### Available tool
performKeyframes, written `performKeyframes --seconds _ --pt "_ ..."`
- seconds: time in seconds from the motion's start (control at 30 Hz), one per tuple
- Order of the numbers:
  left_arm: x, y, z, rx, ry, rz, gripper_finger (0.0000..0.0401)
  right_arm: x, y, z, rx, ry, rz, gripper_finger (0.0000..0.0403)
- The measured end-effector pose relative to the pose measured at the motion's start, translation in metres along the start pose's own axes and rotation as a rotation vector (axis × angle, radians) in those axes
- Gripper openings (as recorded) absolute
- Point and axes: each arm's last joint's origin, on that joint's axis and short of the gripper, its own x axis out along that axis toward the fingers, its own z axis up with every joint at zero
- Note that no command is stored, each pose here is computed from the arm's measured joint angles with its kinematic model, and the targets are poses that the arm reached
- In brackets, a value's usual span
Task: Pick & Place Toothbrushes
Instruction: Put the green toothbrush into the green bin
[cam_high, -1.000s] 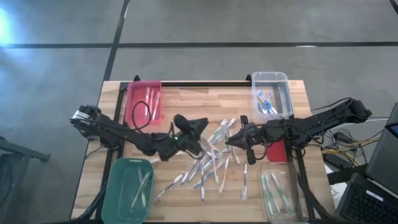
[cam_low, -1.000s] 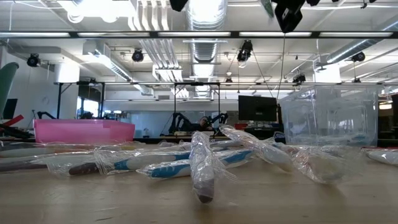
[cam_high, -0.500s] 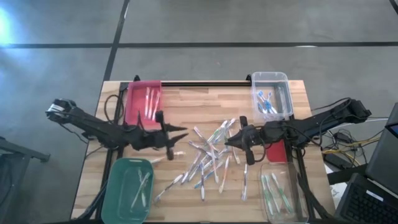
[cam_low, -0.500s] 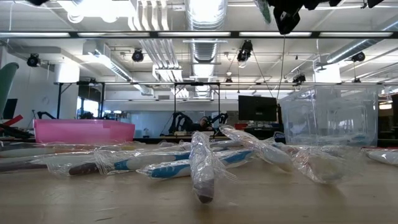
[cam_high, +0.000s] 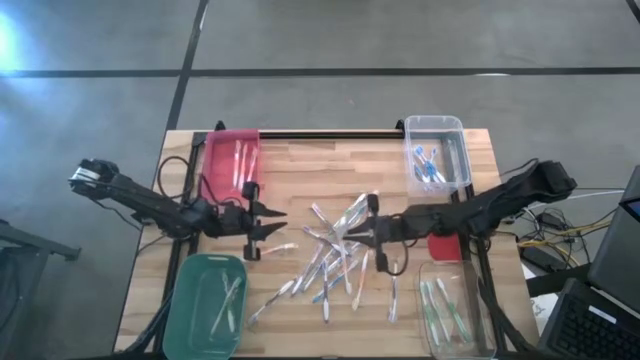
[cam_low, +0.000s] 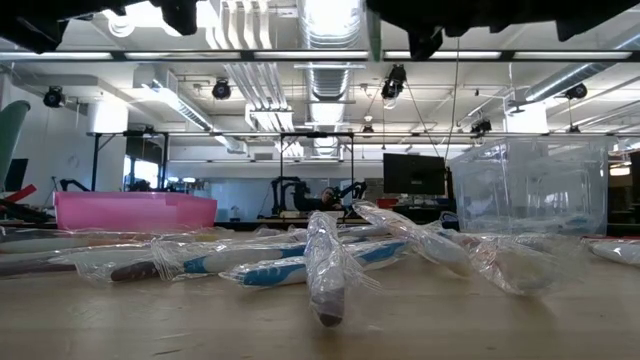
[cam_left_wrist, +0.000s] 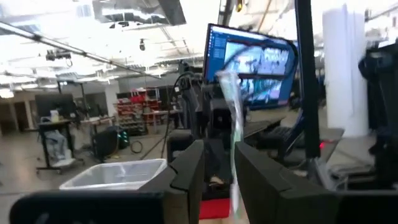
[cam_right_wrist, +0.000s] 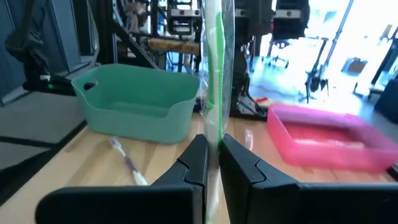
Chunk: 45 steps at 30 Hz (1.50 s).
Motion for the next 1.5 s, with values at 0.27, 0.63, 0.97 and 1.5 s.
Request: performKeyframes --seconds 0.27,0.63,0.97,1.5 --pt "0.001 -0.002 -0.006 0.008 0.058 -0.011 0.0136 0.023 0.005 -0.018 0.014 -0.078 -0.001 0.0018" --pt "0.005 -0.007 -0.01 0.016 0.079 -0.117 0.0192 0.049 0.014 -0.034 0.025 -0.099 0.007 0.0018" --pt "0.044 -0.021 -0.021 0.036 0.13 -0.127 0.0193 0.057 0.015 -0.029 -0.003 -0.096 -0.016 0.0018" --pt "0.091 -0.038 -0.036 0.135 0.172 -0.143 0.0191 0.057 0.017 -0.032 -0.012 -0.069 -0.009 0.0018"
